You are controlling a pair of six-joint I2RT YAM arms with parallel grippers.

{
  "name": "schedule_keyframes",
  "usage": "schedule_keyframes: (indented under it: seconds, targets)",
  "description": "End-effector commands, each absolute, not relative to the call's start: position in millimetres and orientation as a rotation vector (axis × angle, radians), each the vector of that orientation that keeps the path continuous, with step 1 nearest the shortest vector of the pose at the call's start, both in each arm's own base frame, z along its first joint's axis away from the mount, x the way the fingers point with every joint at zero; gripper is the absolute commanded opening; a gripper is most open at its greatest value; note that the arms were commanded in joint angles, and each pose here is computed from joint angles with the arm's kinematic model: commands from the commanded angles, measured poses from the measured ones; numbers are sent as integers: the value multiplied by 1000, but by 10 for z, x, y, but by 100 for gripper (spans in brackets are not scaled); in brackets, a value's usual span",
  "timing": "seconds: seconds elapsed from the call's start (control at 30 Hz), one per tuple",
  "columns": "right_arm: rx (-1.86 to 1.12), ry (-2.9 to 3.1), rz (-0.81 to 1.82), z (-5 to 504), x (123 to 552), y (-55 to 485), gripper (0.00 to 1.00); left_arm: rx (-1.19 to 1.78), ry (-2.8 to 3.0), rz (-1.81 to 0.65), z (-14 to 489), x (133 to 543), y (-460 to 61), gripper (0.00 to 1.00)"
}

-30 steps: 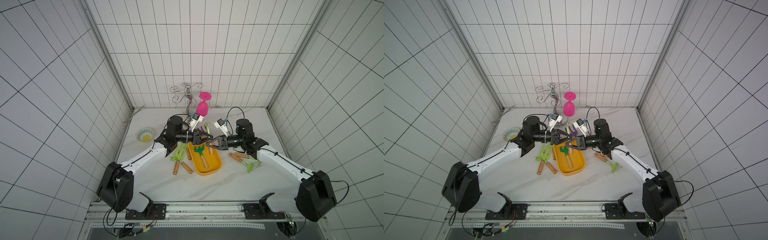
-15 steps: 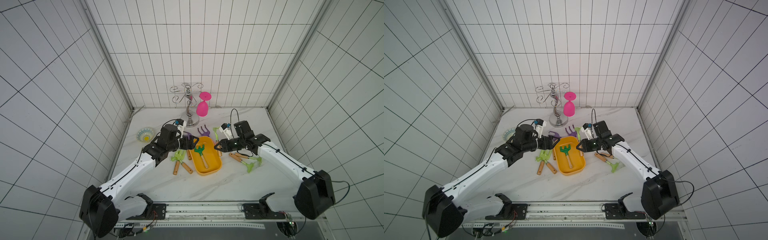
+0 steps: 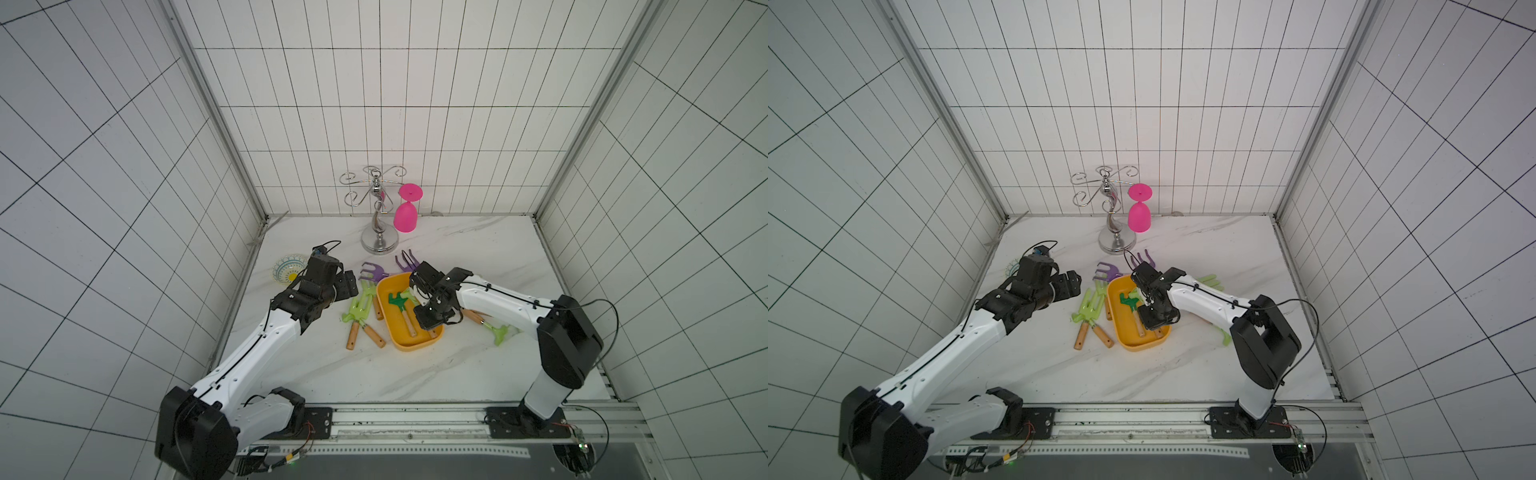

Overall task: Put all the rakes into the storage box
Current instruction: Place the rake in the storage box.

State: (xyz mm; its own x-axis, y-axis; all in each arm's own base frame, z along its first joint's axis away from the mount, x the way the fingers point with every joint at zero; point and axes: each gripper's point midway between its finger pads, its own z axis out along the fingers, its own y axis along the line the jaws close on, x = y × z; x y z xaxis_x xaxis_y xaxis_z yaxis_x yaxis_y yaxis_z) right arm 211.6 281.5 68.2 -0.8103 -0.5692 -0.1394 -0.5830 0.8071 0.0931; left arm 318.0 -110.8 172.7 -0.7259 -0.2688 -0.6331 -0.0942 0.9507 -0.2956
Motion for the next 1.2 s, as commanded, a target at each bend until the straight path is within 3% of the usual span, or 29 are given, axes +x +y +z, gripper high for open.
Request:
schedule_keyframes:
  seconds: [0.0, 0.43, 0.77, 0.83, 1.0, 1.17]
  targets:
    - [-911, 2905, 6, 664, 2126, 2721, 1, -282, 2394, -294, 1751, 3205, -1079, 90]
    - [-919, 2955, -173, 395, 2338, 2761, 3, -269, 2482, -278, 1604, 3178, -1118, 90]
    - [-832, 3026, -209, 243, 2578, 2781, 11, -270, 2521, -288, 1548, 3146, -1142, 90]
    - [-810, 3024, -202, 257, 2624, 2784, 16, -273, 2522, -291, 1557, 3140, -1146, 90]
    - [-796, 2989, -163, 404, 2701, 2826, 44, -275, 2533, -301, 1573, 3126, -1159, 90]
    - [-803, 2997, -144, 534, 2659, 2811, 56, -260, 2531, -307, 1552, 3121, -1169, 90]
